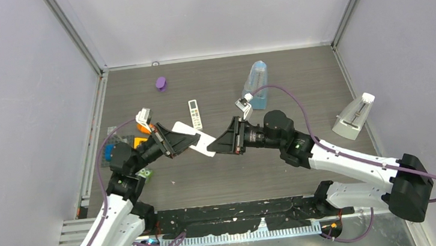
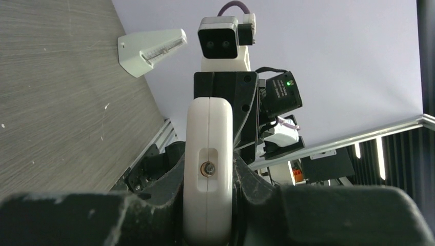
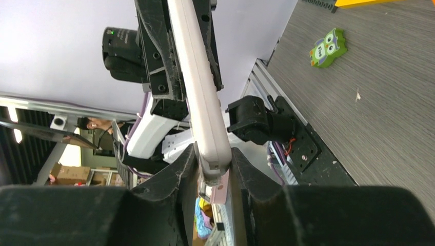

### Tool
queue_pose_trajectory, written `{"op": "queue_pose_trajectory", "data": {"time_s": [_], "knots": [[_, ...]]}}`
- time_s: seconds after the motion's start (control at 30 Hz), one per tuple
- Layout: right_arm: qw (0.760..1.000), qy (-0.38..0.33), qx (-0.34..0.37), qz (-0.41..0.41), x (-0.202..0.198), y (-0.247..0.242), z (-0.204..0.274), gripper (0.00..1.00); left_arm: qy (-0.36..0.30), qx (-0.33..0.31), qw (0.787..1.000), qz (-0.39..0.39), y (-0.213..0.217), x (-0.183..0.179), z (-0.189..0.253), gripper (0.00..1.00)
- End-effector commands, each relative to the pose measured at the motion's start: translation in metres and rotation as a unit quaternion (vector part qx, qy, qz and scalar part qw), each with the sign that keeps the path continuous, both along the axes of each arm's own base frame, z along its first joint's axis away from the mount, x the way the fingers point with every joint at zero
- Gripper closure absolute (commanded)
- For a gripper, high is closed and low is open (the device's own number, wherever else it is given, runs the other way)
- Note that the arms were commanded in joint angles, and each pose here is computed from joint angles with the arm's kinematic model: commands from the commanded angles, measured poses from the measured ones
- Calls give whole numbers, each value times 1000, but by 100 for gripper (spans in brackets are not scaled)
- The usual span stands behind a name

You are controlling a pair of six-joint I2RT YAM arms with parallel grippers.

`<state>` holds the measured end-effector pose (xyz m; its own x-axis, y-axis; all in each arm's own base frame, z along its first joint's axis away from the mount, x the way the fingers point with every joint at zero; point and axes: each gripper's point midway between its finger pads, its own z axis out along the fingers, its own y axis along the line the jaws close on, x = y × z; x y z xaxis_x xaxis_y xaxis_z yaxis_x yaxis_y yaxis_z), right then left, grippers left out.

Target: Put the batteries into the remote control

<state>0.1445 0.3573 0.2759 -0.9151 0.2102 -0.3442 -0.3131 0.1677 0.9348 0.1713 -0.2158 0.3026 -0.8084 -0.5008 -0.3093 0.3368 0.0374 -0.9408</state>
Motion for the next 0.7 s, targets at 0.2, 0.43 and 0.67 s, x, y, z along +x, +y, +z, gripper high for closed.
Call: {"op": "queue_pose_trajectory", "data": {"time_s": [0.2,0.43,0.67], "knots": [[995,23,-92,24,-7,-9,-51,95,-122,-21,988,-90,-5,-46,63,100],[997,41,-56,-24,8,-4,-46,90,-120,-37,988,-93,-5,-51,64,100],[998,34,-34,-46,17,5,-36,86,-117,-40,987,-103,-8,-55,64,100]]}}
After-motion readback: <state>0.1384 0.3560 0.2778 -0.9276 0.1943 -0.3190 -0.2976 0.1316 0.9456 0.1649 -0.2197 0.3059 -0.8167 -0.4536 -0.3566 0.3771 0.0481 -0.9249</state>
